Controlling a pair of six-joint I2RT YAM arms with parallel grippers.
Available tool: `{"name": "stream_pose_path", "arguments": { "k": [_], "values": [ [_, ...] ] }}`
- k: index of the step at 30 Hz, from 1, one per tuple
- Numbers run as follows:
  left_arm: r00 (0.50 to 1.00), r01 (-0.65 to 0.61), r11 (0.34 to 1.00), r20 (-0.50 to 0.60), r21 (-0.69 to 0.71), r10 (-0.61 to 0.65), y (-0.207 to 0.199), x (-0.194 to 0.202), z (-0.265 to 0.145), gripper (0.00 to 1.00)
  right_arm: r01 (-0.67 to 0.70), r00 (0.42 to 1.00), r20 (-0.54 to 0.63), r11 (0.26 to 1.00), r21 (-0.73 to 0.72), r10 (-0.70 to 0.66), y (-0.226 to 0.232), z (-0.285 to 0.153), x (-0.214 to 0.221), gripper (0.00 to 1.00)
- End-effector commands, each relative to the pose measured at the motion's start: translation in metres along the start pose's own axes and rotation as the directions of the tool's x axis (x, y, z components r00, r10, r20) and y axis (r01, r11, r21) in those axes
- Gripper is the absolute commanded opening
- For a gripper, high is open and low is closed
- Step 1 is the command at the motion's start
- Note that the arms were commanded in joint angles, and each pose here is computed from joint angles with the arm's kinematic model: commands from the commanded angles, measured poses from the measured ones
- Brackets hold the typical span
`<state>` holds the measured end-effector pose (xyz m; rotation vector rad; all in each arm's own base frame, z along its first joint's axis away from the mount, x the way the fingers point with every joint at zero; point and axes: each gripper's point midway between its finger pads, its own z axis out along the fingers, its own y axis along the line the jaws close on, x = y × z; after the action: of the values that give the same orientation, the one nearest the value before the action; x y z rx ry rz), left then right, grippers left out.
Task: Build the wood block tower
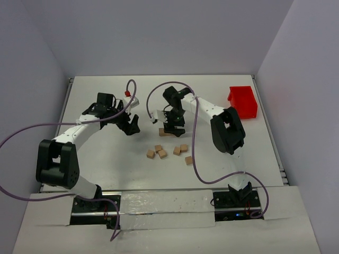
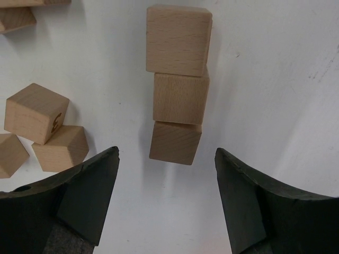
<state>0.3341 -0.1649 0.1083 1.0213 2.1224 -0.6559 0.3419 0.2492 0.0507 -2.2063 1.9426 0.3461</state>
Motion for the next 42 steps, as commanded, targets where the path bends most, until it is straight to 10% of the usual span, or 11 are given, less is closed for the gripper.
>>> {"name": "stream_pose_path", "arguments": {
  "k": [1,11,24,42],
  "values": [
    [0.998,-0.016,0.994,0.055,-0.112,0.023,0.014,-0.017,-0.004,0.99,-0.007,0.995,0.095,0.999,0.05,0.002,0.002,-0.038,-0.024,0.8],
    [1.0,0.007,0.941,0.015,-0.339,-0.002,0.014,-0.014,0.017,0.99,-0.331,0.904,0.329,0.933,0.139,0.271,0.014,-0.093,0.001,0.8],
    [0.991,0.114,0.92,-0.017,-0.374,-0.13,0.006,-0.006,0.059,0.99,-0.809,0.565,0.419,0.578,0.112,0.711,0.014,-0.059,0.058,0.87],
    [0.981,0.161,0.934,-0.052,-0.318,-0.187,-0.002,0.001,0.089,0.99,-0.911,0.403,0.383,0.402,0.088,0.831,-0.013,-0.021,0.069,0.88]
  ]
}}
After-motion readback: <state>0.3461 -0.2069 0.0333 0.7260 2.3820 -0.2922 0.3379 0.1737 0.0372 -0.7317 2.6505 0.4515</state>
